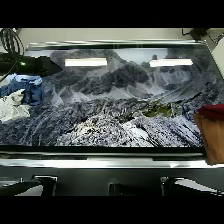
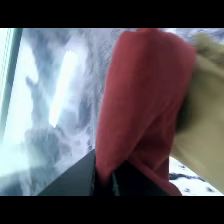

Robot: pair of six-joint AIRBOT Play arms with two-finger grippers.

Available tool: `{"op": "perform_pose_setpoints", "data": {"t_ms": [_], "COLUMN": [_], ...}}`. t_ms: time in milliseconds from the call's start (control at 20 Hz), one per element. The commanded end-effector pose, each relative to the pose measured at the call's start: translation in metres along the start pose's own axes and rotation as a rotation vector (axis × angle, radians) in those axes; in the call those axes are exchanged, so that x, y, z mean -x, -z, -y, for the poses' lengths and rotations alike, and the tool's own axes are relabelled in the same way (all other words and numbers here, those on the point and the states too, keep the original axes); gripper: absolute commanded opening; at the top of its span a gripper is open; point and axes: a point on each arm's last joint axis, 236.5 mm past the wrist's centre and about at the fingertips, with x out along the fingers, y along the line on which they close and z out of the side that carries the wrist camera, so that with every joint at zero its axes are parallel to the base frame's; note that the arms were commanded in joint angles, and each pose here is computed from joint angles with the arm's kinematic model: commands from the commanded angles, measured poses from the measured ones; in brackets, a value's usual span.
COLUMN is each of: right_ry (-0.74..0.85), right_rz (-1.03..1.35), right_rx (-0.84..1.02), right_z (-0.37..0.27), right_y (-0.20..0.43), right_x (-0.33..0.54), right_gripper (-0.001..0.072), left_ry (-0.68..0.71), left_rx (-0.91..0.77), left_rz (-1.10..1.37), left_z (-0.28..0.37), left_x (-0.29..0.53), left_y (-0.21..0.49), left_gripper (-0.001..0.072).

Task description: Fold the clothes and pants, and hang the long-sleeved shirts on hangers.

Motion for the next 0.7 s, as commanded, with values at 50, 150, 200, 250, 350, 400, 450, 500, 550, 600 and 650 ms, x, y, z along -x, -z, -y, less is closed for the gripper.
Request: {"op": "perform_pose_setpoints", "data": {"t_ms": [50, 150, 200, 250, 350, 400, 450, 500, 550, 600, 650], "right_ry": [0.147, 0.267, 0.338, 0.395, 0.477, 0.508, 0.53, 0.571, 0.62, 0.669, 0.696], "right_rz": [-0.032, -0.058, -0.071, -0.083, -0.117, -0.135, -0.154, -0.182, -0.204, -0.216, -0.223], "right_rx": [-0.11, -0.133, -0.14, -0.15, -0.183, -0.199, -0.209, -0.209, -0.213, -0.221, -0.226], "right_z": [0.054, 0.082, 0.097, 0.111, 0.139, 0.151, 0.162, 0.177, 0.192, 0.208, 0.218], "right_y": [0.009, 0.018, 0.024, 0.03, 0.045, 0.053, 0.06, 0.069, 0.076, 0.081, 0.085], "right_x": [0.03, 0.035, 0.038, 0.039, 0.037, 0.035, 0.031, 0.03, 0.031, 0.033, 0.031], "right_gripper": [0.0034, 0.0035, 0.0035, 0.0035, 0.0035, 0.0035, 0.0035, 0.0035, 0.0035, 0.0035, 0.0035], "left_ry": [0.0, 0.0, 0.0, 0.001, 0.001, 0.001, 0.001, 0.001, 0.001, 0.001, 0.001], "left_rx": [-0.001, -0.004, -0.004, -0.004, -0.004, -0.004, -0.003, -0.003, -0.003, -0.003, -0.003], "left_rz": [0.0, 0.0, -0.001, -0.001, -0.001, -0.001, -0.001, -0.001, -0.001, -0.001, -0.001], "left_z": [0.0, 0.0, 0.0, 0.0, 0.0, 0.0, 0.0, 0.0, 0.0, 0.0, 0.0], "left_x": [0.0, 0.0, 0.0, 0.0, 0.0, 0.0, 0.0, 0.0, 0.0, 0.0, 0.0], "left_y": [0.0, 0.0, 0.0, 0.0, 0.0, 0.0, 0.0, 0.0, 0.0, 0.0, 0.0], "left_gripper": [0.0028, 0.0027, 0.0027, 0.0028, 0.0027, 0.0027, 0.0028, 0.0028, 0.0027, 0.0027, 0.0027]}}
